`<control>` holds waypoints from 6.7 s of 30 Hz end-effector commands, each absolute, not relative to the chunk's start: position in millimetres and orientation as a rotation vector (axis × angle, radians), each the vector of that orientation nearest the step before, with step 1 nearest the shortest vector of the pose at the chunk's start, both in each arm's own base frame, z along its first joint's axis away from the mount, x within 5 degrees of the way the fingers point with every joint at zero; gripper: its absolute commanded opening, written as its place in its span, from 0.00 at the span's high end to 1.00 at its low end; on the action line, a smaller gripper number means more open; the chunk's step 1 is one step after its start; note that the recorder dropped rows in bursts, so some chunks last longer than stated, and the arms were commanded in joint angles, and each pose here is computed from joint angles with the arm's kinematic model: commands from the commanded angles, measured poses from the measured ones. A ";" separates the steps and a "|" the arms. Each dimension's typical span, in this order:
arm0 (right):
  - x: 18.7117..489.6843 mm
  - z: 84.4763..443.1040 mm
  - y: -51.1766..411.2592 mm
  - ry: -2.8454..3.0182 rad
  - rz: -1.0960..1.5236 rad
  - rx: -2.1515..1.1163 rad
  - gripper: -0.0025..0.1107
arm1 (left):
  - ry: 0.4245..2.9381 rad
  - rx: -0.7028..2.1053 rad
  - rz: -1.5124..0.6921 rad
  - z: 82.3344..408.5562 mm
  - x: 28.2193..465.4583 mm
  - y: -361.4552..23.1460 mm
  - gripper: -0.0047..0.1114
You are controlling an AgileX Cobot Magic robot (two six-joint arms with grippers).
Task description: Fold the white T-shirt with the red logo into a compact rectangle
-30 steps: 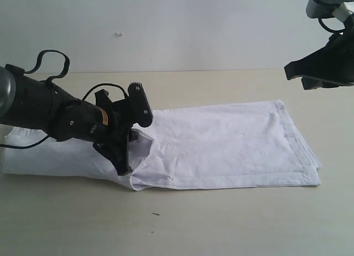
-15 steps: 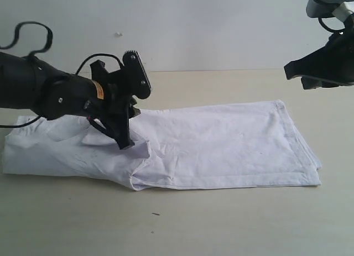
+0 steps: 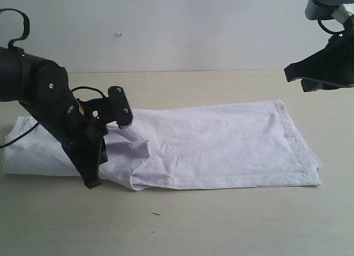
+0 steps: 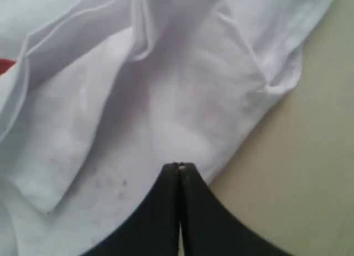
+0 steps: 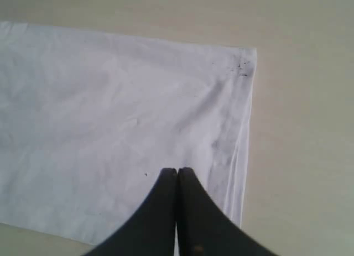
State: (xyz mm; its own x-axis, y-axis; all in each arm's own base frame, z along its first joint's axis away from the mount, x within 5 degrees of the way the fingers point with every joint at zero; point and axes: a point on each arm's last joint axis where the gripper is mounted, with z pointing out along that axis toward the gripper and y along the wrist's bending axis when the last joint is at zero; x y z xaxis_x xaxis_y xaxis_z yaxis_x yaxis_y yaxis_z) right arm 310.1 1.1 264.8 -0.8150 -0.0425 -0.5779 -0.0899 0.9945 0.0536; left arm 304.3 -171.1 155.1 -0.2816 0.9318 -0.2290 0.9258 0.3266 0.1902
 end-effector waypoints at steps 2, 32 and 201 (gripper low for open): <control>308.5 266.2 -0.3 2.512 0.100 -0.095 0.98 | 2.258 1.611 0.037 132.9 319.1 -172.7 0.96; 308.4 266.2 0.0 2.514 0.105 -0.091 0.98 | 2.051 1.440 0.006 143.2 320.4 -213.4 0.96; 308.3 266.4 2.4 2.512 0.144 -0.083 0.98 | 2.868 0.812 -0.198 119.1 345.6 -28.6 0.64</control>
